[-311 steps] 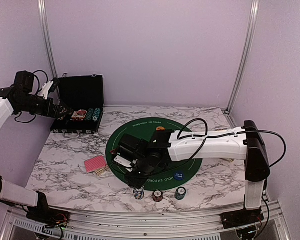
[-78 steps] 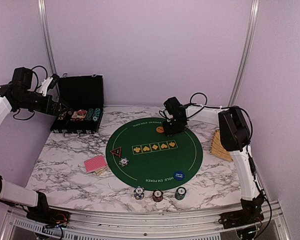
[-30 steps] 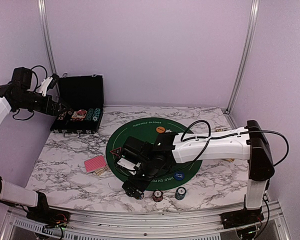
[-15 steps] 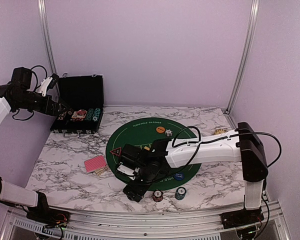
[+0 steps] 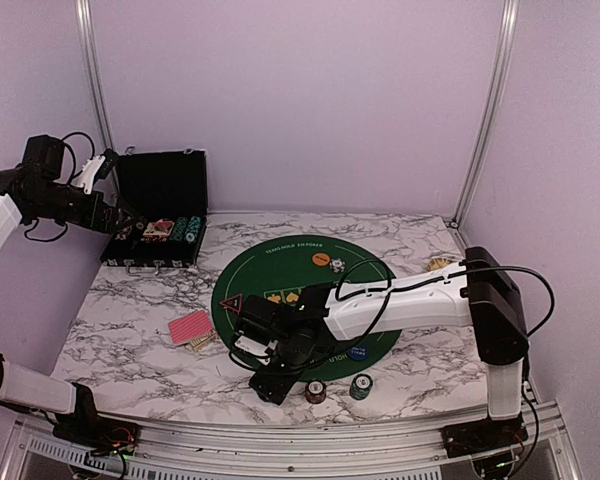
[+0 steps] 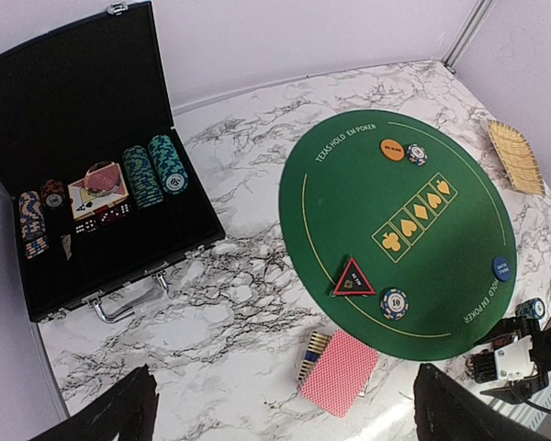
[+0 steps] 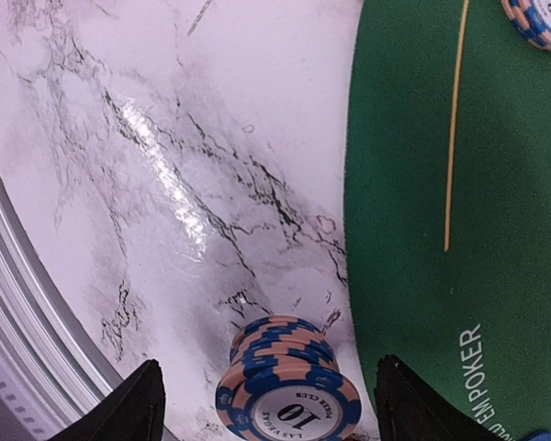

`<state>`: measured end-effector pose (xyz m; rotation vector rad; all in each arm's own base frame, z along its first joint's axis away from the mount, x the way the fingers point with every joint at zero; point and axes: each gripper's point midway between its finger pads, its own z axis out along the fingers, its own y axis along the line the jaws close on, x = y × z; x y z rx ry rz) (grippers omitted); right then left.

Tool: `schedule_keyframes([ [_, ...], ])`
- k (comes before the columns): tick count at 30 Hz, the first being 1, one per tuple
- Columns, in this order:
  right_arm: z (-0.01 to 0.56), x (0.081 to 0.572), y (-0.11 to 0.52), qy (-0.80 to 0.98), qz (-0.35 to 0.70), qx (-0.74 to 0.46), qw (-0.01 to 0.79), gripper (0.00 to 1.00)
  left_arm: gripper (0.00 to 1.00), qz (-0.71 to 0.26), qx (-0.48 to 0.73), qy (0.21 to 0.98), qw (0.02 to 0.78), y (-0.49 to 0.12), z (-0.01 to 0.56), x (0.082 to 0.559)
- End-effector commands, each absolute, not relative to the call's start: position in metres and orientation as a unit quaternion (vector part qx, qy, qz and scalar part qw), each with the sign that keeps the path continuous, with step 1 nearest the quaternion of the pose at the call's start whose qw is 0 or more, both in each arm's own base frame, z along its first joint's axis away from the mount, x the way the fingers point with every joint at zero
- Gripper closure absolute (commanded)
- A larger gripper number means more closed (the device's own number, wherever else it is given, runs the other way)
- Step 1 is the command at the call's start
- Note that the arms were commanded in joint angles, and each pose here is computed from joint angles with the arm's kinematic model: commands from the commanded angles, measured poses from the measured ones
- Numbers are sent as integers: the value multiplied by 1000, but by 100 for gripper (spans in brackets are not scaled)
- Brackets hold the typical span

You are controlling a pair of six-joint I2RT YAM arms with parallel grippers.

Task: Distribute texas hold em gaming equipment
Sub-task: Pick up the pile of poker chips from the pile of poker chips.

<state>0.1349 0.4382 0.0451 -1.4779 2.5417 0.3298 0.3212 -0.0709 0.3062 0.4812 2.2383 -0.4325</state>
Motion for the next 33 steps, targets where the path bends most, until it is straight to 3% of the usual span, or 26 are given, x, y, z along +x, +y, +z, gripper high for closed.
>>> schedule_keyframes([
  [1,39,134,442,854,112,-499,94,26,1,-172,202,874,406,-74,319,314],
  [10,35,139,438,857,109,-495,93,33,1,-170,203,873,409,-74,321,313],
  [33,53,140,444,856,121,-492,102,71,1,-173,206,875,403,-75,317,312],
])
